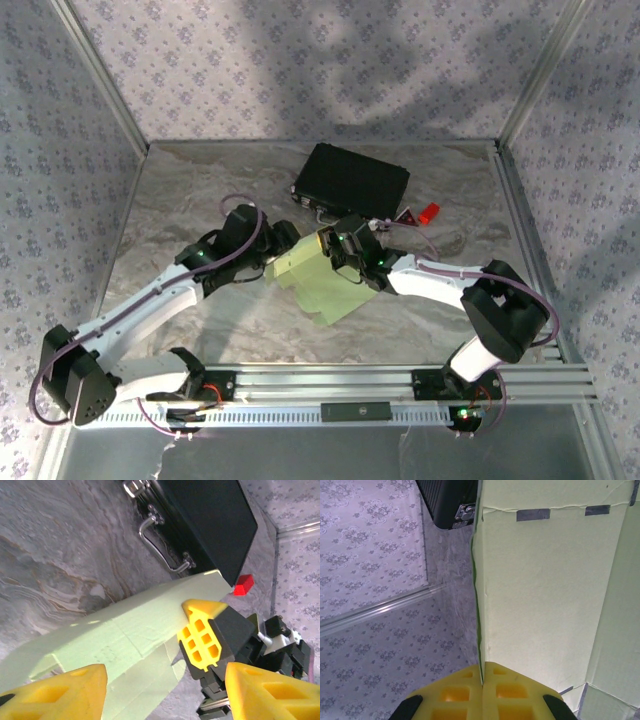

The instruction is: Fold the paper box

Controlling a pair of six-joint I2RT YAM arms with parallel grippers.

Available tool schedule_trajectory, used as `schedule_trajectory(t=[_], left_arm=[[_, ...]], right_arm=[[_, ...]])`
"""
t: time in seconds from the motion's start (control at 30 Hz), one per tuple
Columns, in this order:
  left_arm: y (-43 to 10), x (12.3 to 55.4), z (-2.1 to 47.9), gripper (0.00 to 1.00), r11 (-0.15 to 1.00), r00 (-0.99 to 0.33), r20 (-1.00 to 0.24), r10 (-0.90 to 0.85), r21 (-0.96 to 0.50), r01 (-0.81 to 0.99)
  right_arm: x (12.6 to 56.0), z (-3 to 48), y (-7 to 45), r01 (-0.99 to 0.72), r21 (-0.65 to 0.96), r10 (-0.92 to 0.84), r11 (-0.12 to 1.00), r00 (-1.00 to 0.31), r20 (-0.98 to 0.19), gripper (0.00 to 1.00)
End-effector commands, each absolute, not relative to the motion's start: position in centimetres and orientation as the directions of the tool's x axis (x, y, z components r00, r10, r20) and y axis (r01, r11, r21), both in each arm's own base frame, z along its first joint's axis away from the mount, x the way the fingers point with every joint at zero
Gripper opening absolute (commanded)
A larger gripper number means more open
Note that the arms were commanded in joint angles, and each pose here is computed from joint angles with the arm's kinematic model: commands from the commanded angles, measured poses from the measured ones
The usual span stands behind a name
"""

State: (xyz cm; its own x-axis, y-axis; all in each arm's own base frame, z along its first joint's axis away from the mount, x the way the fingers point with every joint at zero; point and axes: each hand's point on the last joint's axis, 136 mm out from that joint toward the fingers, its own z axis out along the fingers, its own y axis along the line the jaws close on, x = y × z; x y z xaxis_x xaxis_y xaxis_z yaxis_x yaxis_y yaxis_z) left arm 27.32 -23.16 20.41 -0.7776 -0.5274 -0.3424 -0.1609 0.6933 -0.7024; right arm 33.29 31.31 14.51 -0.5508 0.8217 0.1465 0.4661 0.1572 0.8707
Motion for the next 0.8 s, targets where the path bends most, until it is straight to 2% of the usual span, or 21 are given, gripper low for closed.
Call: schedule_trajectory(t=[0.0, 0.77], left_arm=[[-24.1, 27.4, 20.3, 0.65, 0.668, -0.782, -0.314, -0.538, -0.725, -0.169], [-25.5, 27.5, 17.8, 0.65, 0.644, -0.788, -0.263, -0.556, -0.736, -0.209]], right_arm=[[33.3, 15.3, 31.0, 0.46, 0.879, 0.831, 0.126, -0.533, 0.161, 0.0], [33.1, 16.7, 31.1, 0.444, 0.889, 0.826, 0.109, -0.539, 0.168, 0.0]])
